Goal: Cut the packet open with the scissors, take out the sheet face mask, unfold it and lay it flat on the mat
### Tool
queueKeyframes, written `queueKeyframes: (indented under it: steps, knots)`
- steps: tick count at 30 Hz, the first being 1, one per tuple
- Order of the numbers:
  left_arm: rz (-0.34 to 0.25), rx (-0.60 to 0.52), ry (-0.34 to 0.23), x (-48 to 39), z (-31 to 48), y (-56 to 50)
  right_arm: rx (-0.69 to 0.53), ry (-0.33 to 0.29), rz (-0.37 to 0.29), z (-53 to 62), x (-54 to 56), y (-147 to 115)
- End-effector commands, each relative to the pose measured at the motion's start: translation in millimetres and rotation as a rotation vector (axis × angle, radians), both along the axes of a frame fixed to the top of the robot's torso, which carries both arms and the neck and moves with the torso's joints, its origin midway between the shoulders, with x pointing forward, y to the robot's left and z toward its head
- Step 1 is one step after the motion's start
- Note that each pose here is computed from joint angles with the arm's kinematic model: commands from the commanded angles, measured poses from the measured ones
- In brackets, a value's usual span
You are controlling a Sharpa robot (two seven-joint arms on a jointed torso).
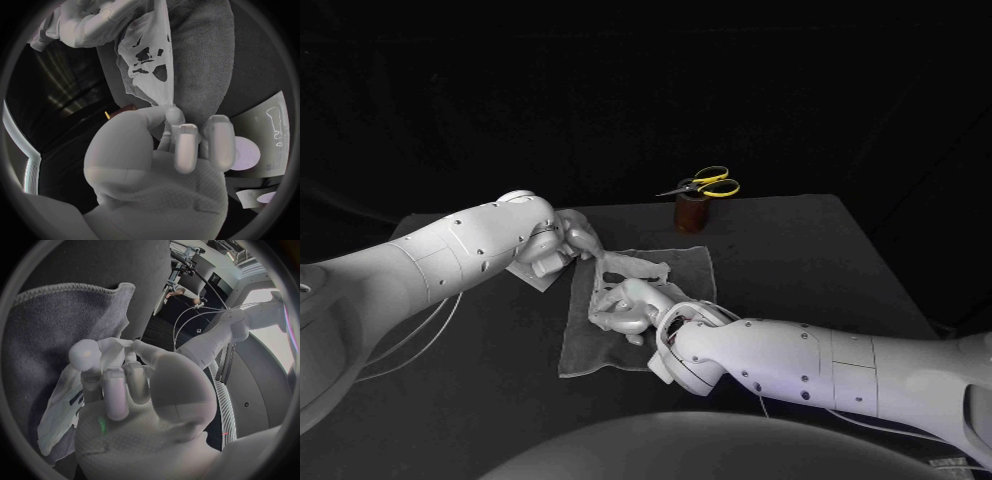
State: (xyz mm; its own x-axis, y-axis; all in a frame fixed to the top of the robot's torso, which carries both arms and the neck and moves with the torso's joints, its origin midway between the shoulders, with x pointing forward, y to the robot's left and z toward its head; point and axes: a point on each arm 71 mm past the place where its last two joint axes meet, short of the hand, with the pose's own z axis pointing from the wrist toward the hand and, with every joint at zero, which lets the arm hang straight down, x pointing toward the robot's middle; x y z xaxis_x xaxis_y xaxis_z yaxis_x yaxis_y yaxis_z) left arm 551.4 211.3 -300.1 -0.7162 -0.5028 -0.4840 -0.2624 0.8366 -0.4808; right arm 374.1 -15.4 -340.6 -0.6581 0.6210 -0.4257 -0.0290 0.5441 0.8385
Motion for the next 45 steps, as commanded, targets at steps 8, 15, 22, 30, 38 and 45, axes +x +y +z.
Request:
queueKeyframes:
  steps: [8, 15, 22, 30, 38, 45]
  knots:
    - [0.016, -0.013, -0.034, 2.7, 1.8, 0.2, 0.056, -0.022, 0.032, -0.1, 3.5, 7]
    - [0.014, 0.008, 0.003, 0.9, -0.3, 1.0, 0.029, 0.044, 0.12, -5.1, -0.9, 11]
    - [0.016, 0.031, 0.034, -0.5, -2.1, 2.6, 0.015, 0.058, 0.152, -6.8, -2.0, 9]
    - [0.022, 0.059, 0.034, -0.8, -2.3, 5.8, -0.012, 0.045, 0.202, -6.0, -6.0, 6]
    - [0.024, 0.069, 0.019, -0.3, -1.7, 5.5, -0.078, 0.029, 0.268, -7.1, -10.4, 7]
    - [0.04, 0.07, -0.002, 1.0, -0.7, 7.2, -0.173, -0.025, 0.344, -8.2, -13.6, 8]
